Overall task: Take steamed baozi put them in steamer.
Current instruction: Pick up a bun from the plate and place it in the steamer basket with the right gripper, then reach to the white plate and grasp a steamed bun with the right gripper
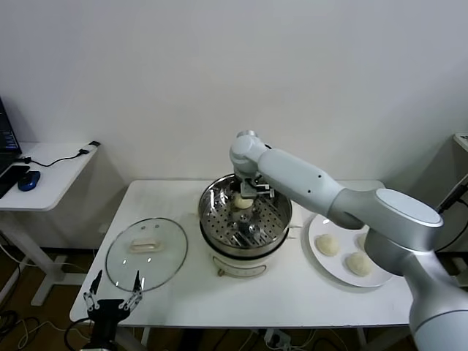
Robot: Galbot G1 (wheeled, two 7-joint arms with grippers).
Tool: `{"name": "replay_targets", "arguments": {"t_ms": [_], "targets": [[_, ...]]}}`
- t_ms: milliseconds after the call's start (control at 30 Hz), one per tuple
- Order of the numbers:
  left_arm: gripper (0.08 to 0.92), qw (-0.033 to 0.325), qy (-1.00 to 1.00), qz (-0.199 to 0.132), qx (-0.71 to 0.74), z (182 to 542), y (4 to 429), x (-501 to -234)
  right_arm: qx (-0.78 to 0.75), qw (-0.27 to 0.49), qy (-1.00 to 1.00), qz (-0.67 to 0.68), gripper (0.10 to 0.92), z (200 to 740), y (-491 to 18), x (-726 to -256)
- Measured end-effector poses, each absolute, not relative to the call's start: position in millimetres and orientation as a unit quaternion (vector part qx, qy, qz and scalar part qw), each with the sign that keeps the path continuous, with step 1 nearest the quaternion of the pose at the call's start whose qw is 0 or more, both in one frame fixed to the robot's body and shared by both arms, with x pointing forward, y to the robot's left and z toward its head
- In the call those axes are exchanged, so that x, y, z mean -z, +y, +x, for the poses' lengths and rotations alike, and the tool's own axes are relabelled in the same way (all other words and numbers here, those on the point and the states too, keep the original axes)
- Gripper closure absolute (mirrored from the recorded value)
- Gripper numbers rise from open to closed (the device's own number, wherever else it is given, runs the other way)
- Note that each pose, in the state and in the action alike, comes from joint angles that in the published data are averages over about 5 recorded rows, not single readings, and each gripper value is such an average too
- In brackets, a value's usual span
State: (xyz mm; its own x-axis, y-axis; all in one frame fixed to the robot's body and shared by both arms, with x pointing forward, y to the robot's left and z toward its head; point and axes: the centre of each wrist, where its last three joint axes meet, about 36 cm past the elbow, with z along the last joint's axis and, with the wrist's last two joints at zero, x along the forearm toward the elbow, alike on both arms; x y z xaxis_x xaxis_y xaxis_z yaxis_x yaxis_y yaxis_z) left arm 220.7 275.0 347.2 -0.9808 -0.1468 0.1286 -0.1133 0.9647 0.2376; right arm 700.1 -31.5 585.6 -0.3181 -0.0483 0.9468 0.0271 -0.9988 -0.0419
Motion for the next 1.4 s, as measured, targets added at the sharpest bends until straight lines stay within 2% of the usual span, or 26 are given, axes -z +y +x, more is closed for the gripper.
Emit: {"name": "replay_targets", "arguments": {"t_ms": [200,400,533,700,900,1067,1400], "targets": [[0.177,0.073,-0.989,0.064,0.116,219,273,-349,0.815,0.028,0.031,-0.578,0.2,697,-48,-618],[0.177,0.071,-0.989,0.062,0.117,220,272,-352,0.808,0.005,0.116,-0.578,0.2,700,-96,-654],[0.177,0.07,-0.989,0.059,0.119,220,270,-354,0.785,-0.033,0.232,-0.574,0.2,699,-141,-673],[0.177,0.069,-0.989,0.056,0.117,219,266,-357,0.726,-0.125,0.387,-0.554,0.2,693,-209,-683],[0.177,0.069,-0.99,0.055,0.114,220,263,-358,0.635,-0.243,0.5,-0.537,0.2,677,-294,-663],[0.177,0.074,-0.989,0.055,0.114,217,263,-356,0.572,-0.323,0.541,-0.526,0.2,661,-353,-626],[0.177,0.08,-0.988,0.057,0.117,212,266,-355,0.507,-0.404,0.554,-0.522,0.2,633,-398,-537]]}}
